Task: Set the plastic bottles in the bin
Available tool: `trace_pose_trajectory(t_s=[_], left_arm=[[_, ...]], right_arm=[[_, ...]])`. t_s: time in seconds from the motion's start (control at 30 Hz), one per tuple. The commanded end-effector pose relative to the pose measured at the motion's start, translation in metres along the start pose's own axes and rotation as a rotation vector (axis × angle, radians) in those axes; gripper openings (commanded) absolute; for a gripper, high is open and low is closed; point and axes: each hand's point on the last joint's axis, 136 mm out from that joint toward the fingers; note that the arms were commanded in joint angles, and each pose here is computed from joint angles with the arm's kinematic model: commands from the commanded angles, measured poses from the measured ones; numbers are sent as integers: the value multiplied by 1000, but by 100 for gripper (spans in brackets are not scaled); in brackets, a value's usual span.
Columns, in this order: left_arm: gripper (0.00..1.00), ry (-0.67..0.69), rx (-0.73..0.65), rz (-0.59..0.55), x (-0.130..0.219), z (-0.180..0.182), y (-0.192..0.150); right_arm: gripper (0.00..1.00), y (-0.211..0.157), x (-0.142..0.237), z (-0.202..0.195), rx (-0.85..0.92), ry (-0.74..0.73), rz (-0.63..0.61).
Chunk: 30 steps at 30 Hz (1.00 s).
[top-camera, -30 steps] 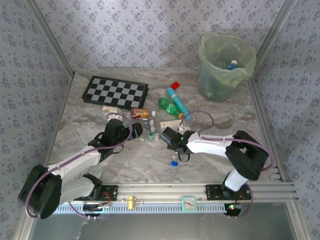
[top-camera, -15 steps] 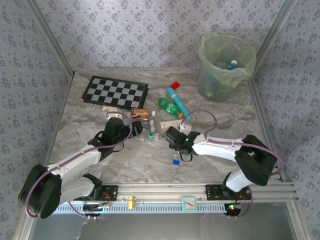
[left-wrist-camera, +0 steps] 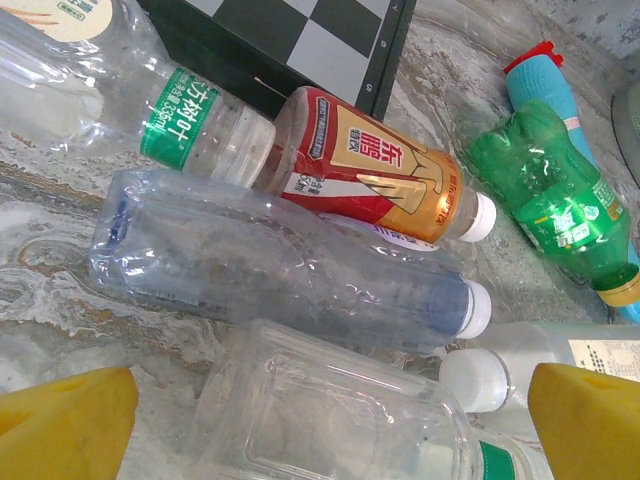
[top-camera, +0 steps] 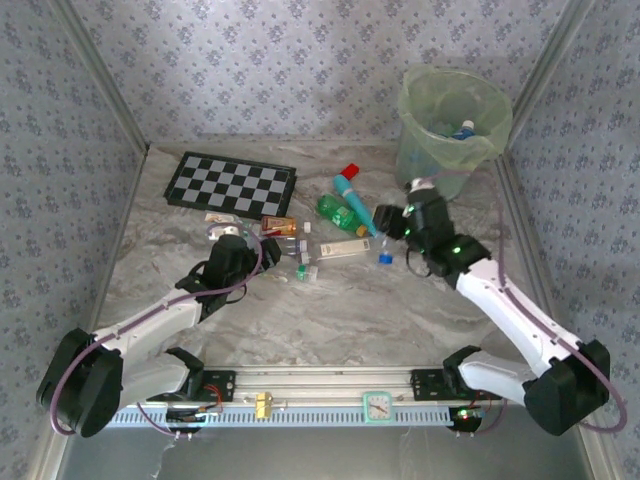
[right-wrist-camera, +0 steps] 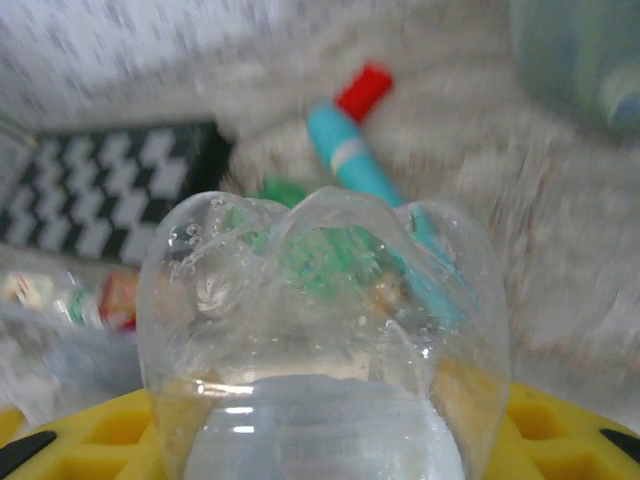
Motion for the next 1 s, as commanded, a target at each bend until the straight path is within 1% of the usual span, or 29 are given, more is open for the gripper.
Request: trace_pose_trajectory(t_s=[0.0,0.13,0.23,0.37,0.47,0.6,0.7,0.77,0.83,0.97], left_arm=[[100,3,32,-18,2,-3,9],[100,-3,39,-14,3,-4,9],[100,-3,44,-13,6,-3,8],[100,3,41,-14,9,-1,7],[100,10,40,-20,11,2,7],[100,25,40,-32,15,8,6],[100,29,36,-37,17,10,7],[100,35,32,-39,19,11,8],[100,39,29,-42,20,13,8],[100,44,33,-49,22,15,9]], right_arm=[[48,63,20,21,87,129,-119],[48,139,32,23,87,161,-274],[48,189,27,13,43,162,-358],[48,253,9,-12,-32,129,-448],[47,286,-13,-38,-108,93,-477],[47,314,-41,-68,-190,78,-510],[47,324,-63,-95,-233,28,-520],[47,327,-78,-107,-285,21,-508],[47,324,-99,-119,-315,6,-466],[47,319,-124,-127,-334,-25,-412]])
Point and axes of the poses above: each hand's point on the last joint's axis, 136 mm out from that joint toward the fingers, its own x axis back along the fingers, its own z axis along the line the jaws close on, y = z × x, and after that the axes turned 5 degrees about -x, right-handed
